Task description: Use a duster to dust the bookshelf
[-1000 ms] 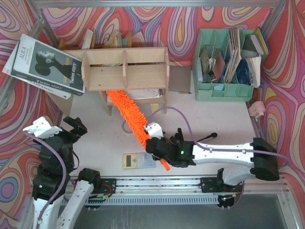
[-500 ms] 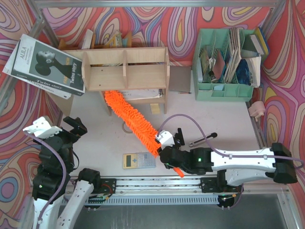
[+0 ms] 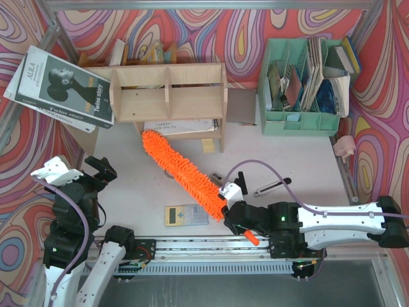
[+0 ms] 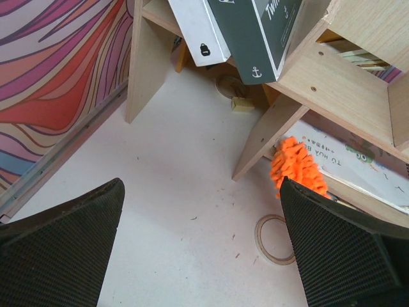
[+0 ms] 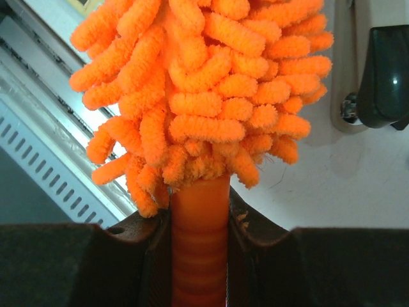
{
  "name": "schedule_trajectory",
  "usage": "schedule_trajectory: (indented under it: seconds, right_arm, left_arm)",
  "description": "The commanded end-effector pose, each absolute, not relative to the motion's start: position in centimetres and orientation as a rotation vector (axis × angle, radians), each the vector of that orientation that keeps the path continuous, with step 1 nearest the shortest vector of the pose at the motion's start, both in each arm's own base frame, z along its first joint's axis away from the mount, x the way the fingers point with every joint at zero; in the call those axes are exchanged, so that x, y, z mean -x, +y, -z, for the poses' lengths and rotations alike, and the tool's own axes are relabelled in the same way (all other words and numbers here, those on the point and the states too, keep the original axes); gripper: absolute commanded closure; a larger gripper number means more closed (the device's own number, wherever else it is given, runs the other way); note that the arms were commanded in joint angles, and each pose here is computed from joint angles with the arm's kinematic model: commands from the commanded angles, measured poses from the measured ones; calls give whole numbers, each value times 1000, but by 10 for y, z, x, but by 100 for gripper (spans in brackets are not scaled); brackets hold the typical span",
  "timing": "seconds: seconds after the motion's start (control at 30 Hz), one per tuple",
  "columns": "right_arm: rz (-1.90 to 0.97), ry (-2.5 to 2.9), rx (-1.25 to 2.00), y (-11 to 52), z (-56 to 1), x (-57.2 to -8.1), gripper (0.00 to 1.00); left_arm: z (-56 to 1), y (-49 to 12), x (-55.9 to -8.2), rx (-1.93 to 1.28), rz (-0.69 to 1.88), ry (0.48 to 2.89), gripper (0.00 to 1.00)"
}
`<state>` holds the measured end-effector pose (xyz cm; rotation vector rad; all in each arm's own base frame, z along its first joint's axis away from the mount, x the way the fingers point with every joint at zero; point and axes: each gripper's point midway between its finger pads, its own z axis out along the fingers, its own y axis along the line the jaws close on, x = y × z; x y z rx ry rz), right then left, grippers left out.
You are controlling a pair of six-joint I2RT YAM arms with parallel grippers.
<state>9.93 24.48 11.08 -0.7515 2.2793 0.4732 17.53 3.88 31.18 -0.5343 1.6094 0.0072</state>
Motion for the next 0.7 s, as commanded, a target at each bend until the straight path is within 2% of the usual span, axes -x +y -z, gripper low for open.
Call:
schedule_trajectory:
  seconds: [0.0,0.27,0.67]
  right_arm:
    - [-574,2237,811,261,-116,-90,100]
    - [-531,2280,850,260,-98,-85,100]
    - [-380,2277,635,248,-90,-111,100]
  left_arm:
    - [-308,42,-176,552,-30,1611,2]
    - [-307,43,-176,554,-35,1615,1]
    - [-306,42,-177,553,-36,1619,1]
